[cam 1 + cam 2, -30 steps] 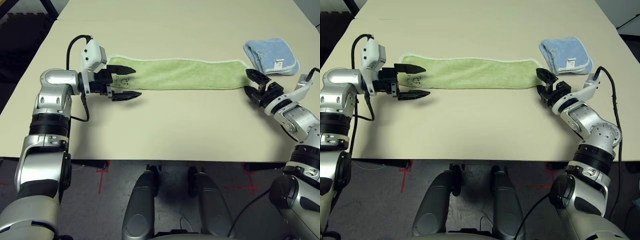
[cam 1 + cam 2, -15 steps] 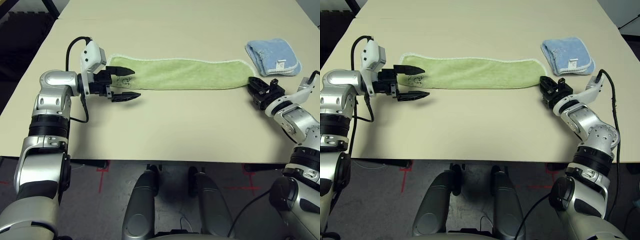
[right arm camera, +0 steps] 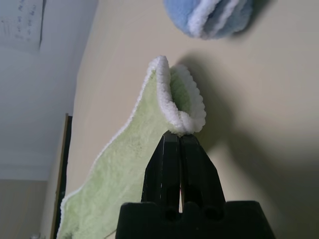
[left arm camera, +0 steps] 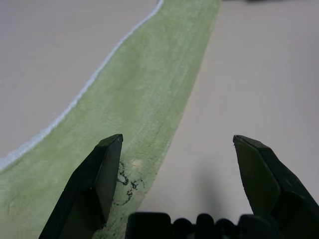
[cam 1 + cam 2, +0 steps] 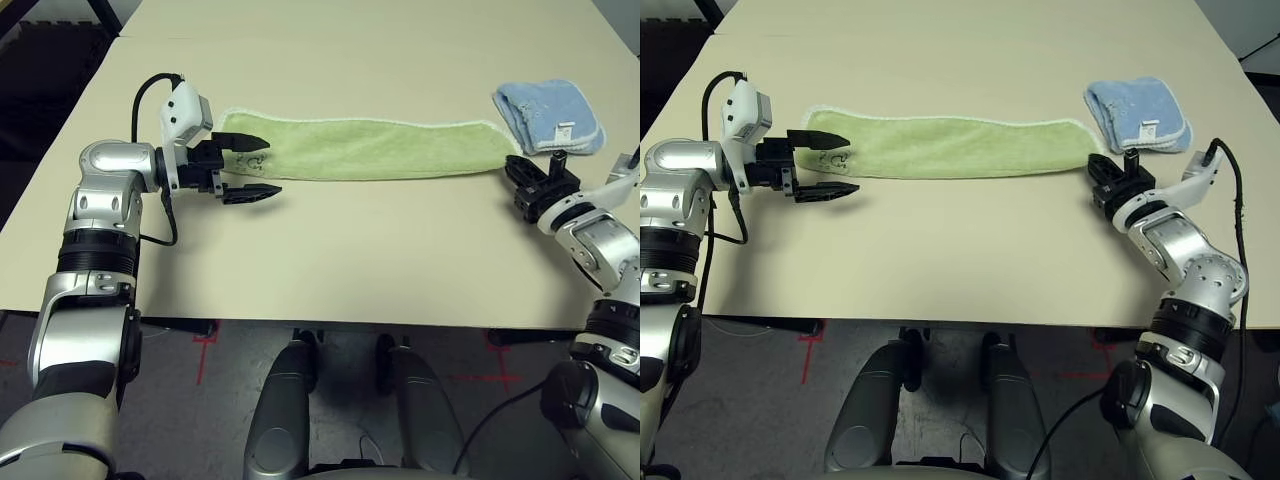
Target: Fold the towel and set it aside.
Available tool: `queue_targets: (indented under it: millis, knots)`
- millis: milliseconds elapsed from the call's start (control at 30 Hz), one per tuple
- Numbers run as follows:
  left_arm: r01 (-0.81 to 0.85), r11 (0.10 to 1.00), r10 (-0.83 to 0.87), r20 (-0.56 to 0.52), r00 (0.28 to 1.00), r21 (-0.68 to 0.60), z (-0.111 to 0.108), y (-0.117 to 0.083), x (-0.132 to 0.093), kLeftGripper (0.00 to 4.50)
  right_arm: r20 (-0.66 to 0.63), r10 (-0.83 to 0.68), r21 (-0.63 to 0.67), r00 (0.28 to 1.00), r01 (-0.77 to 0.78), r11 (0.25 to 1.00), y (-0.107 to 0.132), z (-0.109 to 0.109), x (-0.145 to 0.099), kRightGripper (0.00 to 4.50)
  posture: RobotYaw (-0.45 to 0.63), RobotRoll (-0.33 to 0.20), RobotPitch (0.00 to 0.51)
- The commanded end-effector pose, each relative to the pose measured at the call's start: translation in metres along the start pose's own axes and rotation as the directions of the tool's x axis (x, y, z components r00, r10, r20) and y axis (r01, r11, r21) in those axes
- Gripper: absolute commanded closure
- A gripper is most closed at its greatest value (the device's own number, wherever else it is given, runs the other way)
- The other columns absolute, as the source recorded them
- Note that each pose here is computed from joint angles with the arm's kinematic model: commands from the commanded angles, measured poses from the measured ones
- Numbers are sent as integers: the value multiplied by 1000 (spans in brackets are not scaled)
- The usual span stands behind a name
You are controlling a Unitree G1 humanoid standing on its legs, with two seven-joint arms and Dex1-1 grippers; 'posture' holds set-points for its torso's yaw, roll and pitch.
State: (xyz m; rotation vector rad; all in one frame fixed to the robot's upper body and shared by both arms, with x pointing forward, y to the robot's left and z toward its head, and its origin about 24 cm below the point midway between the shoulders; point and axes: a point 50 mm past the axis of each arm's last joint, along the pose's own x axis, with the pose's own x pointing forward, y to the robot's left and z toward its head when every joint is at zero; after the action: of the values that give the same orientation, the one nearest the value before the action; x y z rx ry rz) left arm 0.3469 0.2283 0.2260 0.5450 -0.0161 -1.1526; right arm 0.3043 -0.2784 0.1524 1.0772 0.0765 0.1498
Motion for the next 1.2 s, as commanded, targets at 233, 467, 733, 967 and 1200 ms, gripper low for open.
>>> queue_targets:
  millis: [233, 467, 733, 967, 1200]
  knots:
    - [-9, 1000, 10, 12, 1000, -18, -3, 0, 0, 0, 58, -64, -21, 996, 65, 998, -9, 17, -16, 4486, 13, 0, 278]
    - [-51, 999, 51, 33, 998, -11, -4, 3, 0, 0, -32, 115, -87, 993, -117, 989, 25, 8, 3, 4486, 15, 0, 278]
    - [-75, 997, 73, 95, 993, 19, -1, 4, 1, 0, -315, 231, -260, 921, -317, 912, 61, -23, 19, 4486, 29, 0, 271]
    - [-72, 997, 69, 96, 993, 20, -1, 4, 1, 0, -433, 220, -323, 874, -378, 868, 73, -48, 35, 4486, 37, 0, 264]
    - [-66, 998, 64, 90, 994, 19, -1, 4, 1, 0, -508, 228, -326, 830, -430, 842, 88, -71, 50, 4486, 49, 0, 258]
